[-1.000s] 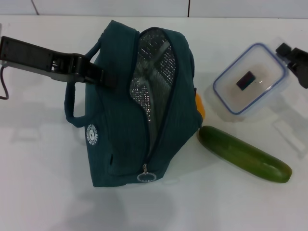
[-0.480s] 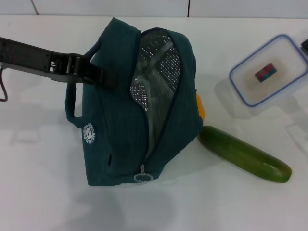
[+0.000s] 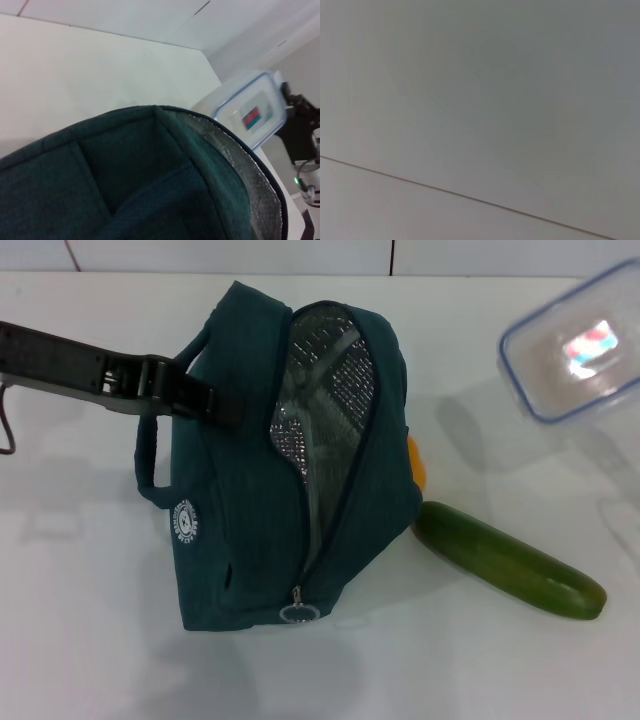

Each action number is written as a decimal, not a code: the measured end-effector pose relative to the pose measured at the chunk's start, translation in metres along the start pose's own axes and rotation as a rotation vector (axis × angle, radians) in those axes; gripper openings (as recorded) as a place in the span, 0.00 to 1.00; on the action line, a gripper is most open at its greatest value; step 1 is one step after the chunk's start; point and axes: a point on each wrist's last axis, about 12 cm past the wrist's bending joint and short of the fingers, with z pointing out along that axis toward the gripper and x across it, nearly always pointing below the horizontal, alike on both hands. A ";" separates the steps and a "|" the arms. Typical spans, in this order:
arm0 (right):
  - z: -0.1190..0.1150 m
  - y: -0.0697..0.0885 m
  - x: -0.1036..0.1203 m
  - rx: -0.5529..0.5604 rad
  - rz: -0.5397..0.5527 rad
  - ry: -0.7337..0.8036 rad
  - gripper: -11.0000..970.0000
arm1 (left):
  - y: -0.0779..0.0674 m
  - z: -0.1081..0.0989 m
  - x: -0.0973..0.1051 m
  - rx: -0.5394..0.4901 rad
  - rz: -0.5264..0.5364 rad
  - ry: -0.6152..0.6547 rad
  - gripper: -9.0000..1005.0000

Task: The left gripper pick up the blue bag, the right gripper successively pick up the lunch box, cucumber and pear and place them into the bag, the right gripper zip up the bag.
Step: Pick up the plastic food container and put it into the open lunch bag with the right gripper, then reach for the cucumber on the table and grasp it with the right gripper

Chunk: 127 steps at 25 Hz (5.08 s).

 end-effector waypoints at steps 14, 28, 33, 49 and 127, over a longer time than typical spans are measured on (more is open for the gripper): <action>0.089 0.037 0.023 -0.296 0.088 0.154 0.10 | -0.002 0.003 0.000 0.012 0.012 0.013 0.05; 0.137 0.057 0.049 -0.378 0.143 0.290 0.10 | -0.006 0.013 0.003 0.057 -0.009 0.055 0.05; 0.141 0.054 0.056 -0.344 0.147 0.336 0.10 | -0.005 0.013 0.003 0.066 -0.013 0.048 0.05; 0.134 0.033 0.072 -0.171 0.125 0.446 0.13 | -0.002 0.007 0.000 0.074 -0.022 -0.014 0.05; 0.084 0.054 -0.018 -0.184 -0.738 0.797 0.89 | 0.031 0.015 0.022 0.218 0.020 -0.109 0.05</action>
